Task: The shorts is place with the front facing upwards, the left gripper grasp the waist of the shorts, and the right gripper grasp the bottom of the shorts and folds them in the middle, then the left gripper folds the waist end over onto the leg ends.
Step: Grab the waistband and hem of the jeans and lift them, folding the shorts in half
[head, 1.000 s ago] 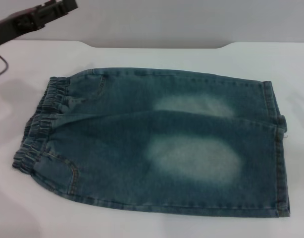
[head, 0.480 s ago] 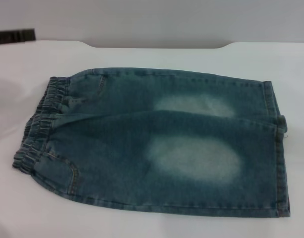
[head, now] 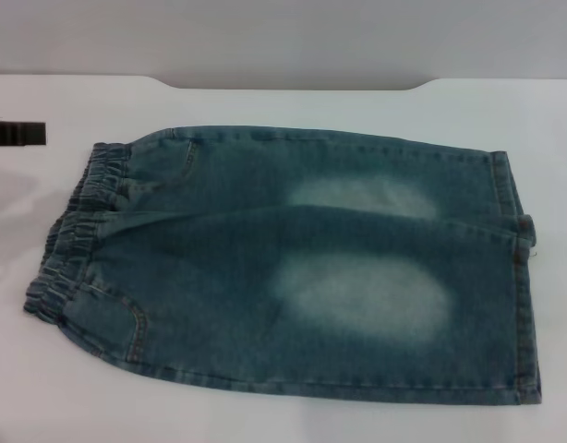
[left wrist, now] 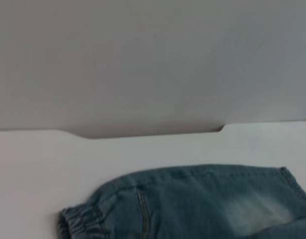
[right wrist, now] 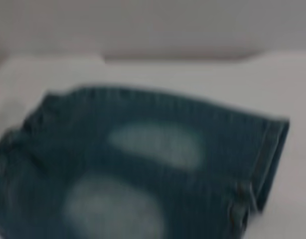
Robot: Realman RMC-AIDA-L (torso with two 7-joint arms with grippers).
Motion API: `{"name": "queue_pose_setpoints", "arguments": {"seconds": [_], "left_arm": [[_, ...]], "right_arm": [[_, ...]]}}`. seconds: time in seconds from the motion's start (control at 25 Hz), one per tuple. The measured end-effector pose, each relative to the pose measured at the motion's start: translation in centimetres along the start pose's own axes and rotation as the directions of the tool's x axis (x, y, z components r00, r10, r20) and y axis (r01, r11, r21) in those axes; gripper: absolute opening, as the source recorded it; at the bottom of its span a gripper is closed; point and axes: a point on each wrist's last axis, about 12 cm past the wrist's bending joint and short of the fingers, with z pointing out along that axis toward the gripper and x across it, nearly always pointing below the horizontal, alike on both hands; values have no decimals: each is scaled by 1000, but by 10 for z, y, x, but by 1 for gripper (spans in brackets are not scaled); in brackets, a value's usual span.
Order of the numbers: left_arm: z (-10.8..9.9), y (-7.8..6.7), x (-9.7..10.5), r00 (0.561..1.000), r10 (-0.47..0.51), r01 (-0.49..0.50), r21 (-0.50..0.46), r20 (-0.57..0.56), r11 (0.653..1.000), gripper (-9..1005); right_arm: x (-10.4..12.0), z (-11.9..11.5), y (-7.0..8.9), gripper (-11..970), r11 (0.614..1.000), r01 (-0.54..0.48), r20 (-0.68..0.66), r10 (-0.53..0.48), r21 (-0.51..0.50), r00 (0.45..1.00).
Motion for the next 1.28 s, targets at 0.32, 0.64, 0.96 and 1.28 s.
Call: {"name": "queue_pose_setpoints", "arguments": {"seconds": [0.32, 0.64, 0.96, 1.28], "left_arm": [[8, -7, 8, 991, 22, -19, 29, -130, 999, 830], [15, -11, 12, 978, 28, -21, 37, -206, 999, 830], [14, -8, 17, 967, 11, -11, 1, -253, 1000, 829], [22, -6, 24, 928, 13, -36, -53, -373, 998, 829]], "right_arm": [[-10, 14, 26, 239, 998, 53, -152, -55, -18, 987], [-5, 43, 35, 239, 997, 77, -321, -67, 19, 945], [3, 58, 31, 239, 998, 68, -355, -59, 13, 933], [6, 60, 29, 239, 998, 58, -355, -50, 11, 934]]}}
